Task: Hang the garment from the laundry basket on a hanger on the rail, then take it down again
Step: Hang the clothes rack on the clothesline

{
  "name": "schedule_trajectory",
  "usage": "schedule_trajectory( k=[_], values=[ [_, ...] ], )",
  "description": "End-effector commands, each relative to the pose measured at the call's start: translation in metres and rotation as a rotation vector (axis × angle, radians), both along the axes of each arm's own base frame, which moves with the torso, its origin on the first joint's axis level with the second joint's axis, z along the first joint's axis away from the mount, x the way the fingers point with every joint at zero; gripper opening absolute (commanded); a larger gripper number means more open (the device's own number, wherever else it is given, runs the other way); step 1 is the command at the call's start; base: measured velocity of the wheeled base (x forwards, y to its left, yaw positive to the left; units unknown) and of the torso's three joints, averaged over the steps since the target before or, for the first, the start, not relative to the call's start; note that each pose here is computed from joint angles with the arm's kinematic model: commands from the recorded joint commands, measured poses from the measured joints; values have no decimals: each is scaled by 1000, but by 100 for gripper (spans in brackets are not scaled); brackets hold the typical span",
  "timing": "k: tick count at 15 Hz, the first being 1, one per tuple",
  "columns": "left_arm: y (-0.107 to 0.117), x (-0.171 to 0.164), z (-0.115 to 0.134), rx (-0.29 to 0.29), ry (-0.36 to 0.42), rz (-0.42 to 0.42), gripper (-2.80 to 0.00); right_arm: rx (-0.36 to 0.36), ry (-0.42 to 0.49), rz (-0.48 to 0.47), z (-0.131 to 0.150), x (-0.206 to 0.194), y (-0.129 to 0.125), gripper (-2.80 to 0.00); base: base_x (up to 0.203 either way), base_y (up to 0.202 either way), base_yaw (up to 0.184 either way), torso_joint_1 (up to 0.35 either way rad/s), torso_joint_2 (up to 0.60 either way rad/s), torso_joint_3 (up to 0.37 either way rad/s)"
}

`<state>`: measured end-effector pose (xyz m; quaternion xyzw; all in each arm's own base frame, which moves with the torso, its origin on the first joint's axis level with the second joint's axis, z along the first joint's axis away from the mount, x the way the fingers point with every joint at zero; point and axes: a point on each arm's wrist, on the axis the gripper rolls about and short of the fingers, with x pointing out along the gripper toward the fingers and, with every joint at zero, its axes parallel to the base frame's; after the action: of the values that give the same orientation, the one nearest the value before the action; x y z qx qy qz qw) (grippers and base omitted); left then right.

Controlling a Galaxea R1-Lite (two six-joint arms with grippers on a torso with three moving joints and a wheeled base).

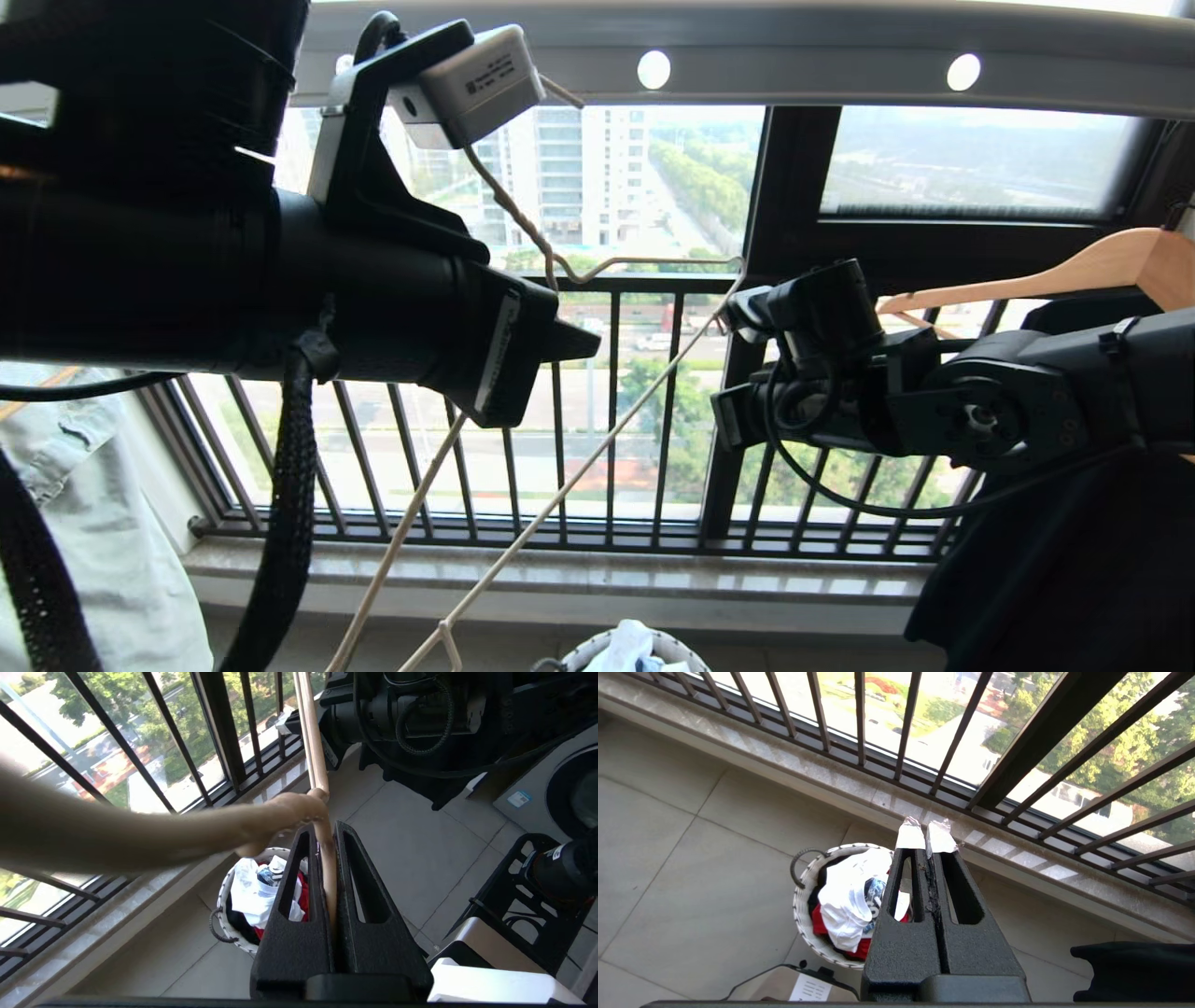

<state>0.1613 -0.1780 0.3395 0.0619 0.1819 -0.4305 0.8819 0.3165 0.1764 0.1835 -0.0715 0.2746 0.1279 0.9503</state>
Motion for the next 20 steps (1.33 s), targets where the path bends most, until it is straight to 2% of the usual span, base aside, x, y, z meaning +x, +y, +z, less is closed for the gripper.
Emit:
schedule_trajectory(
  k=[1,3,5,9,11,16,20],
  values=[
    [1,-2,6,0,-9,-42,-280,-3,5,-3,-2,1,0,-280,0,0,0,0,0,0],
    [-4,5,6,14,-18,-35,-280,-12,7,2,-2,-2,-2,-280,0,0,0,0,0,0],
    [-13,15,8,31,-41,9,-280,-28,-1,16,3,-9,-5,-280,0,0,0,0,0,0],
    [-29,32,12,28,-65,18,-280,-27,-11,19,7,-12,-6,-280,0,0,0,0,0,0],
    [-37,40,12,42,-85,65,-280,-28,-10,20,7,-12,-6,-280,0,0,0,0,0,0],
    [-34,42,7,95,-110,206,-280,-38,-18,31,10,-16,-8,-280,0,0,0,0,0,0],
    [-30,39,14,70,-138,226,-280,-38,-18,34,10,-17,-7,-280,0,0,0,0,0,0]
  ],
)
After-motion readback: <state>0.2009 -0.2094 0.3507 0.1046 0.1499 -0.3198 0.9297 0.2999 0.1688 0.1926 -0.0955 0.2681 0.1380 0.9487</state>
